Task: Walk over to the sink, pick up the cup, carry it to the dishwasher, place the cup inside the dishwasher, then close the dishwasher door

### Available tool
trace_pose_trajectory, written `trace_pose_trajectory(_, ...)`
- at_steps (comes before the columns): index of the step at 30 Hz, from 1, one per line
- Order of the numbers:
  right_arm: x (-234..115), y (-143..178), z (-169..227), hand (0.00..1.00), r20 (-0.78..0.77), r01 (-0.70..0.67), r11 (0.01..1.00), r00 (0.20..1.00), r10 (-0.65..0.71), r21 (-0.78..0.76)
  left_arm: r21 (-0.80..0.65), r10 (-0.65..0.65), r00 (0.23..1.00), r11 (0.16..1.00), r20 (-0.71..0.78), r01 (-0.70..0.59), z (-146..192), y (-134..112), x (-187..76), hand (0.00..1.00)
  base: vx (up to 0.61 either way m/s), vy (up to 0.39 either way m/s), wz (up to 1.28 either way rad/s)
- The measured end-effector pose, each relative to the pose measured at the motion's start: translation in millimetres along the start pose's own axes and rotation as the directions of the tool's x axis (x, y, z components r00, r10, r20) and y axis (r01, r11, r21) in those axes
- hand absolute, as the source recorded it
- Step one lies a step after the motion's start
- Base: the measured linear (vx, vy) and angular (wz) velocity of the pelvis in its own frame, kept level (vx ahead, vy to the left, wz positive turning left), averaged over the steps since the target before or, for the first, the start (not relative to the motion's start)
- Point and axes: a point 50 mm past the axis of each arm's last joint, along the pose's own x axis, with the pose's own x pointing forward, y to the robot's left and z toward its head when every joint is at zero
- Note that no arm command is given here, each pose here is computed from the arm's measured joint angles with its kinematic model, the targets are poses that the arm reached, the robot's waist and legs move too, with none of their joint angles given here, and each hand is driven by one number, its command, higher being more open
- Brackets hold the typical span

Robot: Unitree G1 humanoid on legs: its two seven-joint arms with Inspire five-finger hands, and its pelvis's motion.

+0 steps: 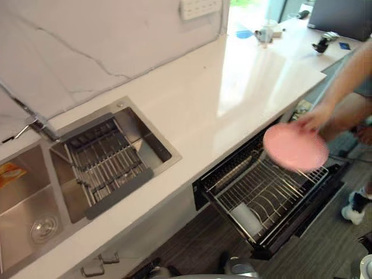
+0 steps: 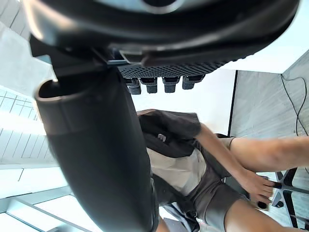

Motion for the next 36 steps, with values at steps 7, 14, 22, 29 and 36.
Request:
trace_pose_trajectory(7, -27, 27, -7, 1.0, -0.077, -0.294, 0.951, 0.951, 0.301, 0.095, 0.019, 0.049, 0.999, 0.999, -0.013, -0.049, -6, 4, 0, 1.0, 0.04, -0.059, -0.19)
trace_pose_trajectory(14, -40, 57, -4, 1.0, -0.064, -0.413, 0.879, 0.897, 0.438, 0.239, 0.009, 0.047, 0.999, 0.999, 0.008, -0.047, -4, 3, 0, 1.0, 0.12, -0.028, 0.26)
trace_pose_trajectory(22, -27, 72, 36, 1.0, 0.206, -0.481, 0.77, 0.876, 0.436, 0.42, -0.019, 0.013, 1.0, 1.0, 0.016, -0.012, -4, 0, 1, 1.0, 0.06, 0.046, 0.47)
trace_pose_trajectory(29, -34, 93, 48, 1.0, 0.277, -0.573, 0.674, 0.818, 0.504, 0.466, -0.028, -0.004, 0.999, 1.0, 0.038, 0.005, -2, -2, 1, 1.0, -0.04, 0.085, 0.33)
trace_pose_trajectory(36, -32, 90, 41, 1.0, 0.219, -0.512, 0.721, 0.857, 0.467, 0.468, -0.049, 0.005, 0.999, 0.999, 0.051, -0.002, -5, 4, 2, 1.0, 0.0, 0.078, -0.01)
